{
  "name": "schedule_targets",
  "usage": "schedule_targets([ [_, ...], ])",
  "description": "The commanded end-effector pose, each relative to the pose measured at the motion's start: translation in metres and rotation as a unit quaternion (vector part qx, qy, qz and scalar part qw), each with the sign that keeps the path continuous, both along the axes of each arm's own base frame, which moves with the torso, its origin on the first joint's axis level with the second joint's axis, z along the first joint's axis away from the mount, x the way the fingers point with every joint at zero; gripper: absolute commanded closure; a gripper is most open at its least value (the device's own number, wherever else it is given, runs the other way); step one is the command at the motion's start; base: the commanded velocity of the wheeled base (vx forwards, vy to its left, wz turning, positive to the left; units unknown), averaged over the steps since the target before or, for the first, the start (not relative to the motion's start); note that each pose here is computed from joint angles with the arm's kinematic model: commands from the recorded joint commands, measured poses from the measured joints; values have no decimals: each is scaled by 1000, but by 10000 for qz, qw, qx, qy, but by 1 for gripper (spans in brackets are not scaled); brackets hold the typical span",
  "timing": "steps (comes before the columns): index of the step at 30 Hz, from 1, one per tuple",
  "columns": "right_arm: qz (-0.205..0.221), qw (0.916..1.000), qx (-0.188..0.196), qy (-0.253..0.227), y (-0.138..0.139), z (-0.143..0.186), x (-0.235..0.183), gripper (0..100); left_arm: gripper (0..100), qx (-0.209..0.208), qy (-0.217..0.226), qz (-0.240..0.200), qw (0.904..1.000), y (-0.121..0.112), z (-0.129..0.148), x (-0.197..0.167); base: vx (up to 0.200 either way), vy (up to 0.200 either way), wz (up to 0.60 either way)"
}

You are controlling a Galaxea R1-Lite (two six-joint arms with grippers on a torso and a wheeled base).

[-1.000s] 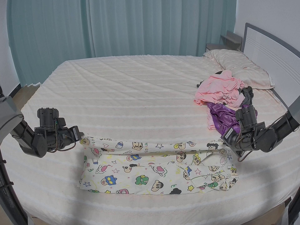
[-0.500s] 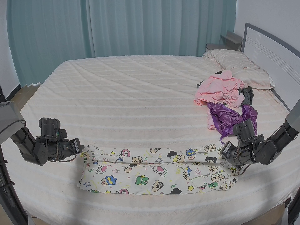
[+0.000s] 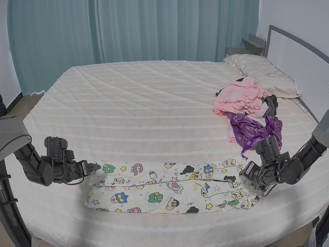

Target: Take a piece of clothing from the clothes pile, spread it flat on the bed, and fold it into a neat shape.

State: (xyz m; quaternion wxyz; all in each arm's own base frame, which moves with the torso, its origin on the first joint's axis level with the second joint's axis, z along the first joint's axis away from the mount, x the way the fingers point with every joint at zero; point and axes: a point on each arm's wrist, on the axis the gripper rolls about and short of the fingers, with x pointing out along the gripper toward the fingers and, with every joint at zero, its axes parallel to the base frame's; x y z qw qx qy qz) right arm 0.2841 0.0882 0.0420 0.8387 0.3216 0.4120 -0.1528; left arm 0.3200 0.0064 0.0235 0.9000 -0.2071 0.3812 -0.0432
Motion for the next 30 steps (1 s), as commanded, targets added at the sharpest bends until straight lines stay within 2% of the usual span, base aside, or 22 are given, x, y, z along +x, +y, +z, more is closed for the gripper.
schedule_targets([
  [1, -30, 9999, 20, -115, -3, 7, -1, 0, 0, -31, 11, 174, 9998, 10, 0, -1, 0, 0, 0],
  [6, 47, 9982, 136, -580, -2, 35, -2, 0, 0, -192, 16, 461, 9988, 27, 5, -8, 0, 0, 0],
  [11, 266, 9961, 213, -820, 12, 49, 10, 0, 0, -856, 93, 733, 9936, 29, 10, -14, 0, 0, 0],
  [16, 535, 9962, 220, -644, 35, 31, 22, 0, 0, -1219, 125, 1074, 9866, 28, 14, -14, 0, 0, 0],
  [20, 622, 9973, 129, -361, 47, 2, 34, 0, 0, -1519, 162, 1321, 9794, 27, 17, -12, 0, 0, 0],
  [24, 529, 9985, 49, -114, 45, -21, 45, 0, 0, -1550, 186, 1267, 9796, 22, 17, -10, 0, 0, 0],
  [30, 359, 9994, -12, -1, 32, -28, 48, 0, 0, -1503, 294, 1080, 9823, 6, 15, -10, 0, 0, 0],
])
